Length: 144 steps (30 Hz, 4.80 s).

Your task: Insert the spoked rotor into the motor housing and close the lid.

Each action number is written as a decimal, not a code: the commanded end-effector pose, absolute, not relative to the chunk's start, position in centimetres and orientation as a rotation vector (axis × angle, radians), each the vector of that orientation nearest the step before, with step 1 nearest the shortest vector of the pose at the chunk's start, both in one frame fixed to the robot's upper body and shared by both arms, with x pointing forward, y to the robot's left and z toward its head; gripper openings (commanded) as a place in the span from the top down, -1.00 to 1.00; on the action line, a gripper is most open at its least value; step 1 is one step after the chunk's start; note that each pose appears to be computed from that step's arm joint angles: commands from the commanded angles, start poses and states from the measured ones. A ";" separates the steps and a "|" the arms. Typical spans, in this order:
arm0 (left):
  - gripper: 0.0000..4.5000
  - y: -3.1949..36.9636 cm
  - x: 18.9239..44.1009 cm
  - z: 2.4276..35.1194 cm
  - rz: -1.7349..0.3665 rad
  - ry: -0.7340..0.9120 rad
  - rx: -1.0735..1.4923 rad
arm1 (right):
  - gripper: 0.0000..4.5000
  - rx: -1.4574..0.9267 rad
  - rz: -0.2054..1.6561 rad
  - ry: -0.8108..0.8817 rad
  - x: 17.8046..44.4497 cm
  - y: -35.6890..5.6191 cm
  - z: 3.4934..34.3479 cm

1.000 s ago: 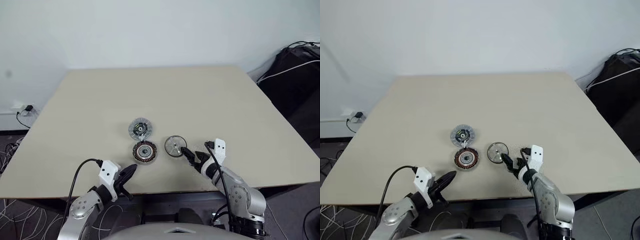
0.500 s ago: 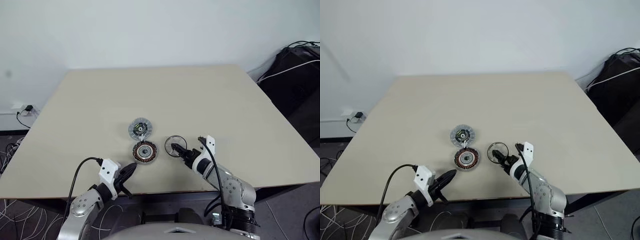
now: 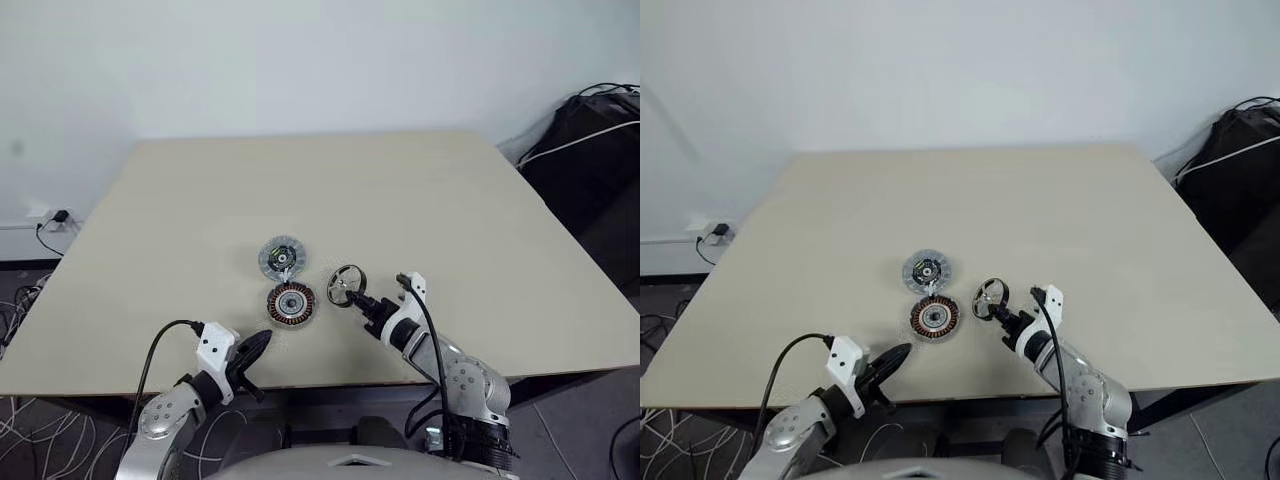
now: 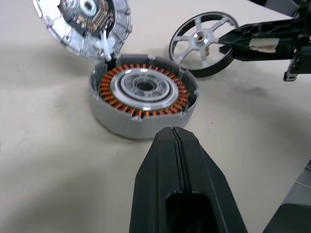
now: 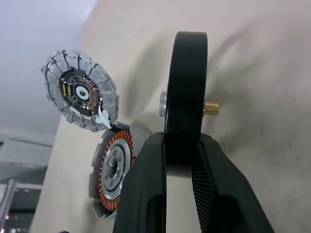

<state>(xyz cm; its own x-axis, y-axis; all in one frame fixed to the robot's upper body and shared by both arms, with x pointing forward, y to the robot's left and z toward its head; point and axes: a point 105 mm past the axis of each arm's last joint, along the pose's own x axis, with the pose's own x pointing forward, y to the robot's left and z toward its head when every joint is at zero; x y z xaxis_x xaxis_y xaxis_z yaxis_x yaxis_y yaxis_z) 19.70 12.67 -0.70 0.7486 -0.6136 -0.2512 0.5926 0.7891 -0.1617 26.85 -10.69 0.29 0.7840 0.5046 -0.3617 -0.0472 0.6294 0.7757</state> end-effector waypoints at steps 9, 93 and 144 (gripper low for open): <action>1.00 12.5 20.6 0.9 -0.659 0.254 -0.058 | 0.82 0.934 0.471 0.383 27.4 -10.0 5.9; 1.00 13.8 19.1 0.0 -0.617 0.285 -0.052 | -0.06 1.101 0.879 0.604 27.6 1.6 4.8; 1.00 12.3 19.6 0.9 -0.650 0.282 -0.082 | -0.10 0.146 0.868 0.415 26.2 0.5 7.6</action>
<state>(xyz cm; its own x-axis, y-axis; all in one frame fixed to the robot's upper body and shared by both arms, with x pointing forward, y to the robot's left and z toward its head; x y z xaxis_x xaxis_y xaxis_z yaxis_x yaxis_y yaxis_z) 19.00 12.53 -0.61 0.7468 -0.6007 -0.2855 0.5730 0.7990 -0.1825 25.63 0.58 6.83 0.5572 0.7717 -0.3067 -0.7260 0.6320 0.2712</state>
